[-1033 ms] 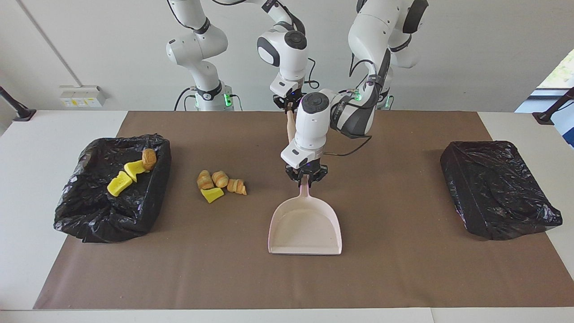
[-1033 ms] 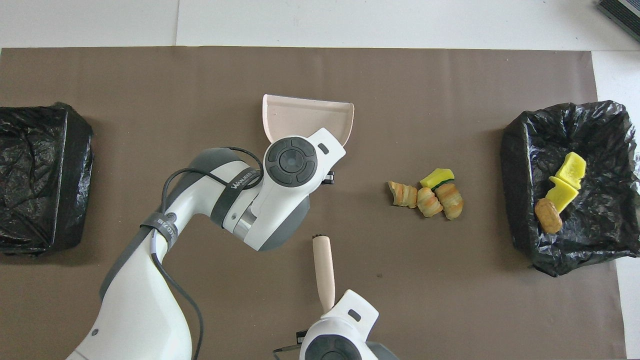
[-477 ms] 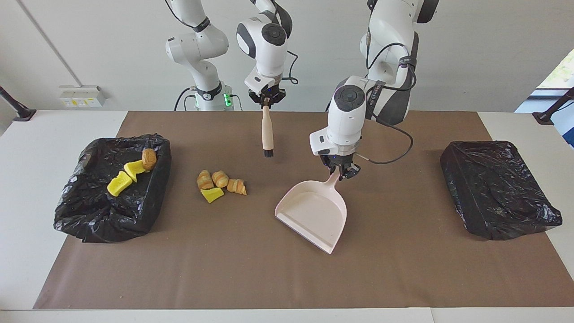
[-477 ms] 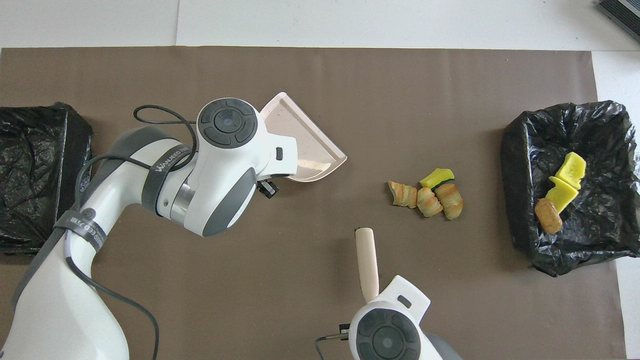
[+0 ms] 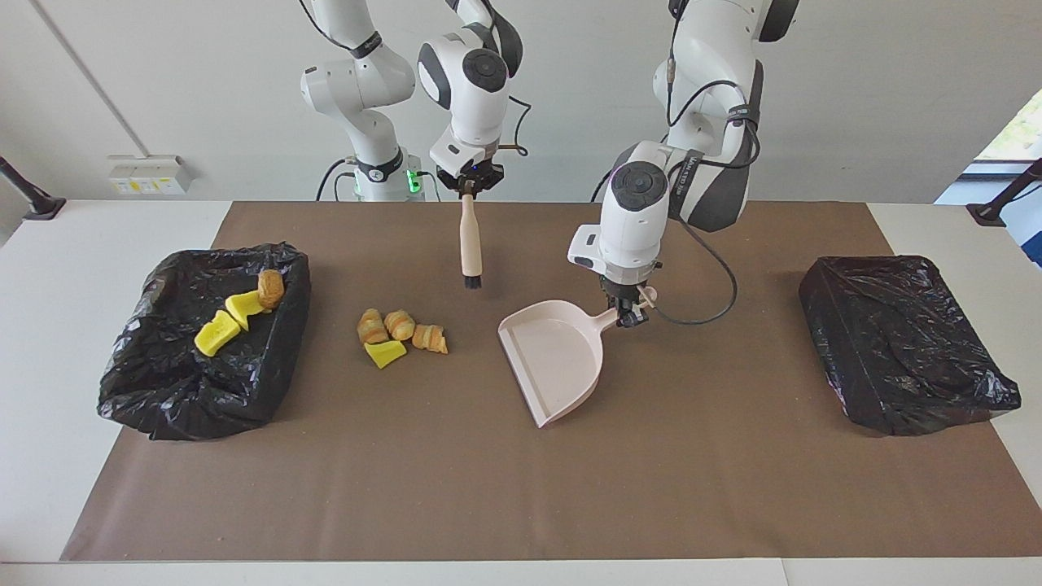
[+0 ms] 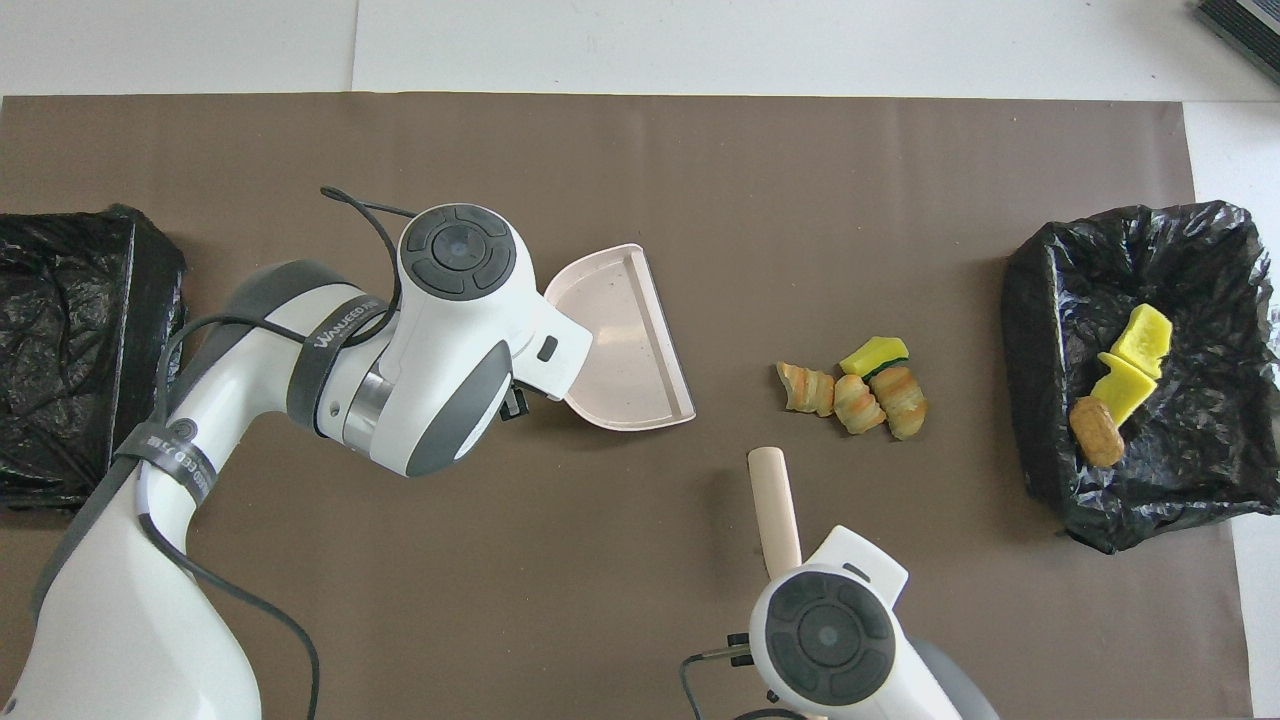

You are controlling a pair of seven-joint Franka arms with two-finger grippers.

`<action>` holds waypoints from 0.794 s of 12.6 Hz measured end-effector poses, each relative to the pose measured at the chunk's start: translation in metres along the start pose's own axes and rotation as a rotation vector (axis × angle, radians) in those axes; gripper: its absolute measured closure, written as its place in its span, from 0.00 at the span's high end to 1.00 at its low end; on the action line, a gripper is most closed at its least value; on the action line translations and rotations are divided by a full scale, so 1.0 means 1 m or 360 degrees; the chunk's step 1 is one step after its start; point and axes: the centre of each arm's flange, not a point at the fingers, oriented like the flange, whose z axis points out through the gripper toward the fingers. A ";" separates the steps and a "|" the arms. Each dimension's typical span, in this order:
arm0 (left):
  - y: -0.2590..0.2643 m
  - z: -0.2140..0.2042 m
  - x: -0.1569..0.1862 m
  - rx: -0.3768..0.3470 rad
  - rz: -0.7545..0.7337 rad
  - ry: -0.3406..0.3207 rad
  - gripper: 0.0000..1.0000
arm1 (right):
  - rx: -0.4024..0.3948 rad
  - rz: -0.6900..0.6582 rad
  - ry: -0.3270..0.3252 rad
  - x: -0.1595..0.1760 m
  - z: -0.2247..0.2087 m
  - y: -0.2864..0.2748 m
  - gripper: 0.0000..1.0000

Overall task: Sweep and dump trash in bin
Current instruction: 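Sweep the tan and yellow pieces into the dustpan with the right gripper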

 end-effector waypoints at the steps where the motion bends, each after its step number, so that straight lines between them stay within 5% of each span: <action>1: 0.003 0.003 -0.001 -0.0006 0.0094 -0.0004 0.33 | 0.0011 -0.0035 -0.0012 0.005 -0.004 0.021 0.26; 6: 0.029 0.016 0.000 0.0020 0.0219 0.0016 0.33 | 0.0115 -0.0086 0.0038 0.037 -0.015 0.129 0.26; 8: 0.039 0.021 -0.003 0.0031 0.0231 0.0024 0.33 | 0.0074 -0.0066 0.0193 0.056 -0.019 0.146 0.26; 10: 0.048 0.025 -0.005 0.0023 0.0246 0.0014 0.33 | -0.0095 -0.0134 0.0239 0.080 -0.024 0.155 0.26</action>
